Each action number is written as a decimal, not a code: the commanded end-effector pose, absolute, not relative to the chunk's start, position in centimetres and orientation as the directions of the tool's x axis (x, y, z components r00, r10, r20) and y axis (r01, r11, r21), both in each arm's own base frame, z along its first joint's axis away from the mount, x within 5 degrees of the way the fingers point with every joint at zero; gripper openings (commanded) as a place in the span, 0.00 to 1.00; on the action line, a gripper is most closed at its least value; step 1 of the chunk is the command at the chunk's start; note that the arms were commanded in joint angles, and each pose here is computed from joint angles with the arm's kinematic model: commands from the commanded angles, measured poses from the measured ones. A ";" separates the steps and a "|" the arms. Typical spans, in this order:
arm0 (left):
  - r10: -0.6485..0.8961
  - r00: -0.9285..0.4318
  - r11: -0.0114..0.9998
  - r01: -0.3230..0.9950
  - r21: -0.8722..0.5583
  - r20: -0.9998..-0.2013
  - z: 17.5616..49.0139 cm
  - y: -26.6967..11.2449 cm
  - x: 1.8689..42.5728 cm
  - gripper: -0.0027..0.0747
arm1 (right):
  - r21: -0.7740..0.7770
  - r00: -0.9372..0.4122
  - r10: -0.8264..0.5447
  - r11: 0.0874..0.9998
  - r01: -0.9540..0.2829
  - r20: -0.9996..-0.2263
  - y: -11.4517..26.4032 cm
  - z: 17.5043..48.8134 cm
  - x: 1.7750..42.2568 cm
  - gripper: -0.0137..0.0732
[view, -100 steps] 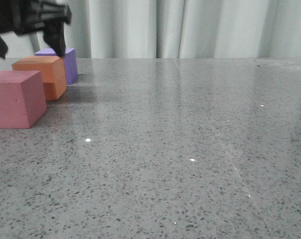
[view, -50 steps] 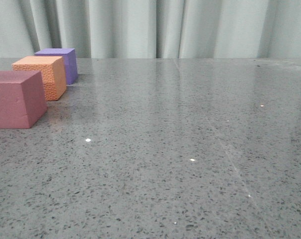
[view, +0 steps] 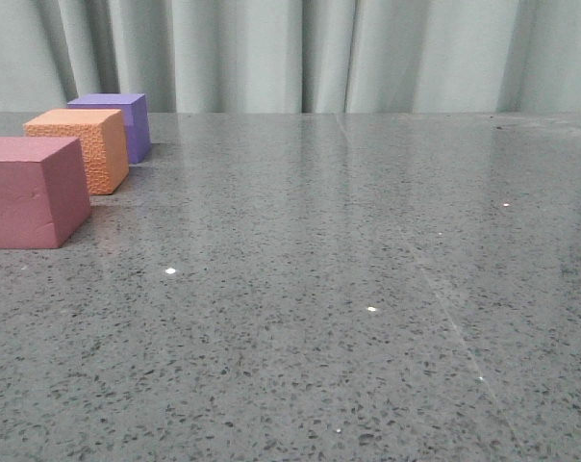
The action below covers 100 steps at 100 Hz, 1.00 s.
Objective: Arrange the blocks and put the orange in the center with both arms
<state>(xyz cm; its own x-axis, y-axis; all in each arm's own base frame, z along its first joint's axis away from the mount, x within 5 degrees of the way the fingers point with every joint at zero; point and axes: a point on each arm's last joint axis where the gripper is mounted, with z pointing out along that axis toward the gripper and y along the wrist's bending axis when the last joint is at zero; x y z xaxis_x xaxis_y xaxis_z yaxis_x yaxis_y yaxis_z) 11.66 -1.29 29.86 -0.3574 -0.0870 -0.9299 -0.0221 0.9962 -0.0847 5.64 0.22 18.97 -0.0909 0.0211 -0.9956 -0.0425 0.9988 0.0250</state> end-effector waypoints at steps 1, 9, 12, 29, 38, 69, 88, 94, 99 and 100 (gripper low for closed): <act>-0.091 -0.266 0.995 0.020 -0.100 -0.960 30.8 -1.2 10.8 0.17 | 0.022 0.028 0.023 0.999 -0.046 -0.999 0.2 20.3 5.5 0.09; -0.098 -0.247 0.994 0.022 -0.107 -0.964 30.6 -1.0 10.2 0.01 | 0.022 0.028 0.023 0.999 -0.046 -0.999 0.2 20.3 5.5 0.09; -0.101 -0.242 0.994 0.021 -0.109 -0.965 30.6 -0.9 10.0 0.01 | 0.022 0.028 0.023 0.999 -0.046 -0.999 0.2 20.3 5.5 0.09; -0.107 -0.226 0.993 0.023 -0.115 -0.968 30.8 -0.8 9.7 0.01 | 0.022 0.028 0.023 0.999 -0.046 -0.999 0.2 20.3 5.5 0.09; -0.107 -0.227 0.993 0.022 -0.114 -0.968 30.8 -0.8 9.7 0.01 | 0.022 0.028 0.023 0.999 -0.046 -0.999 0.2 20.3 5.5 0.09; -0.107 -0.227 0.993 0.022 -0.114 -0.968 30.8 -0.8 9.7 0.01 | 0.022 0.028 0.023 0.999 -0.046 -0.999 0.2 20.3 5.5 0.09; -0.104 -0.226 0.993 0.021 -0.112 -0.968 30.8 -0.7 9.7 0.01 | 0.022 0.028 0.023 0.999 -0.046 -0.999 0.2 20.3 5.5 0.09; -0.100 -0.224 0.994 0.021 -0.108 -0.969 30.8 -0.7 9.8 0.01 | 0.022 0.028 0.023 0.999 -0.046 -0.999 0.2 20.3 5.5 0.09; -0.098 -0.222 0.994 0.023 -0.106 -0.970 30.8 -0.7 9.8 0.01 | 0.022 0.028 0.023 0.999 -0.046 -0.999 0.2 20.3 5.5 0.09; -0.098 -0.222 0.994 0.023 -0.106 -0.970 30.8 -0.7 9.8 0.01 | 0.022 0.028 0.023 0.999 -0.046 -0.999 0.2 20.3 5.5 0.09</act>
<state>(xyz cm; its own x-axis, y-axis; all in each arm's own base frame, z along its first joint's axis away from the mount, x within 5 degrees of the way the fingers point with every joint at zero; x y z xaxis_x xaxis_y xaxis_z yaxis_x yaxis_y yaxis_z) 9.64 -0.49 29.54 -0.2888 -0.1110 -0.9509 -0.0171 0.9937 -0.1108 5.64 0.22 18.97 -0.0909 0.0211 -0.9956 -0.0425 0.9988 0.0250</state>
